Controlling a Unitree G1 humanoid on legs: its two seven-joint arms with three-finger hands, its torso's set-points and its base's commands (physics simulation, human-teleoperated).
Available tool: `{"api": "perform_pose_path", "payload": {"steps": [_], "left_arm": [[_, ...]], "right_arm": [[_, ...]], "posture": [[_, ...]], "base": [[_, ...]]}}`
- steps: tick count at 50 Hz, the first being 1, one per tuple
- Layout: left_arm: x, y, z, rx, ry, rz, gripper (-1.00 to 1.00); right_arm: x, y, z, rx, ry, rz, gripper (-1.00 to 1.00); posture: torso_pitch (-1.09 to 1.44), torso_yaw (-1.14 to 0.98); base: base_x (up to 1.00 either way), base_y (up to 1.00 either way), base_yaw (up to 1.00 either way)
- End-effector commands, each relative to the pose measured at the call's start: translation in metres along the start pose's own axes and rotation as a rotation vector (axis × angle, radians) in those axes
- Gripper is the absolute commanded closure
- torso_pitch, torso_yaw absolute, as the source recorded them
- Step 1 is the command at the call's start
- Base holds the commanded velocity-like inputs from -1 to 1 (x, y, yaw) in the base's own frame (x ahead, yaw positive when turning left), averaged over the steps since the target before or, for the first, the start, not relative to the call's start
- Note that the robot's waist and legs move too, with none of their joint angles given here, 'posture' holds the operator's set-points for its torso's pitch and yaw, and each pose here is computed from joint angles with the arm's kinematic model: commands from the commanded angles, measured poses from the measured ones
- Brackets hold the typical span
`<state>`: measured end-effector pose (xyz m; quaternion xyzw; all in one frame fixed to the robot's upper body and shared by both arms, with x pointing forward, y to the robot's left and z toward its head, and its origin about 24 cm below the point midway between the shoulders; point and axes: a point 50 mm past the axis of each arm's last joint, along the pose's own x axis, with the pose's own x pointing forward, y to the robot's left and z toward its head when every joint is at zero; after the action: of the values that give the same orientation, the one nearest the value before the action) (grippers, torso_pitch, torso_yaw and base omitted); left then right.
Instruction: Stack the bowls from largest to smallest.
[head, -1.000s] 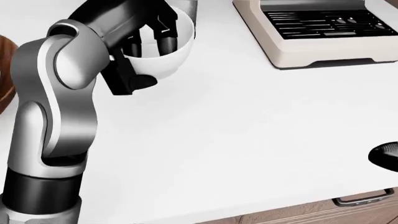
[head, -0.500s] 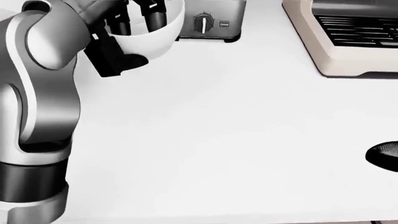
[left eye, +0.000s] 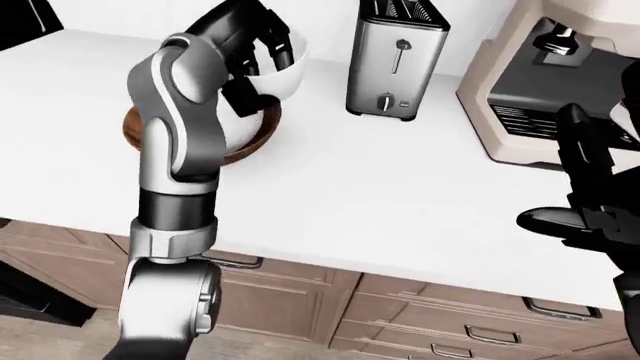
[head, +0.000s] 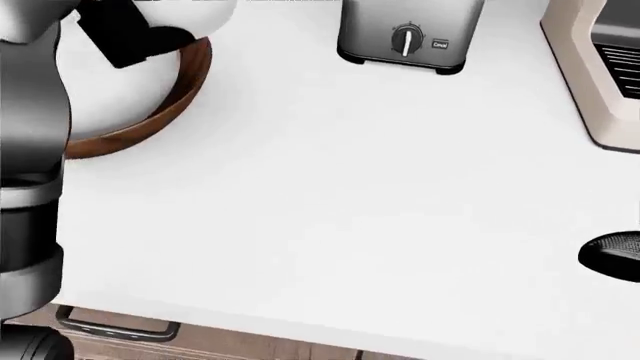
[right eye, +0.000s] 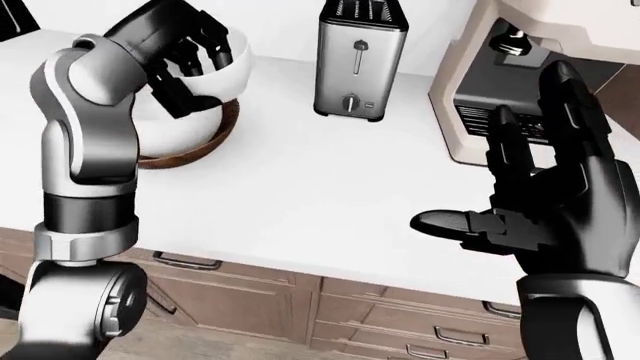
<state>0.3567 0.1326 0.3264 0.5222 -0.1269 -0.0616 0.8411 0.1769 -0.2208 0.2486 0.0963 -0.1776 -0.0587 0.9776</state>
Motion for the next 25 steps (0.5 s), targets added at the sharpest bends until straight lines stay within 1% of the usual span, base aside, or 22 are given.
{"api": "perform_pose_path", "payload": {"steps": [1, 4, 8, 14, 22, 25], "left_arm": [[-0.006, 0.020, 0.014, 0.021, -0.058, 0.087, 1.00], [-0.006, 0.024, 0.011, 0.020, -0.047, 0.093, 1.00], [-0.003, 0.023, 0.003, 0.015, -0.026, 0.095, 1.00], [0.000, 0.030, -0.009, 0.002, 0.005, 0.120, 1.00], [-0.001, 0.039, -0.015, -0.010, 0.019, 0.147, 1.00], [0.000, 0.043, -0.019, -0.016, 0.029, 0.158, 1.00]], "right_arm": [[0.000, 0.001, 0.009, -0.008, -0.058, 0.001, -1.00], [0.000, 0.001, 0.009, -0.008, -0.058, 0.002, -1.00], [0.001, 0.002, 0.009, -0.009, -0.059, 0.004, -1.00], [0.001, 0.002, 0.007, -0.008, -0.057, 0.003, -1.00], [0.003, 0.006, 0.009, -0.019, -0.056, 0.016, -1.00], [0.006, 0.009, 0.017, -0.034, -0.059, 0.028, -1.00]], "posture": [[0.00, 0.00], [0.00, 0.00], [0.00, 0.00], [0.00, 0.00], [0.00, 0.00], [0.00, 0.00]], "base": [[0.00, 0.00, 0.00], [0.00, 0.00, 0.00], [0.00, 0.00, 0.00], [0.00, 0.00, 0.00], [0.00, 0.00, 0.00], [0.00, 0.00, 0.00]]}}
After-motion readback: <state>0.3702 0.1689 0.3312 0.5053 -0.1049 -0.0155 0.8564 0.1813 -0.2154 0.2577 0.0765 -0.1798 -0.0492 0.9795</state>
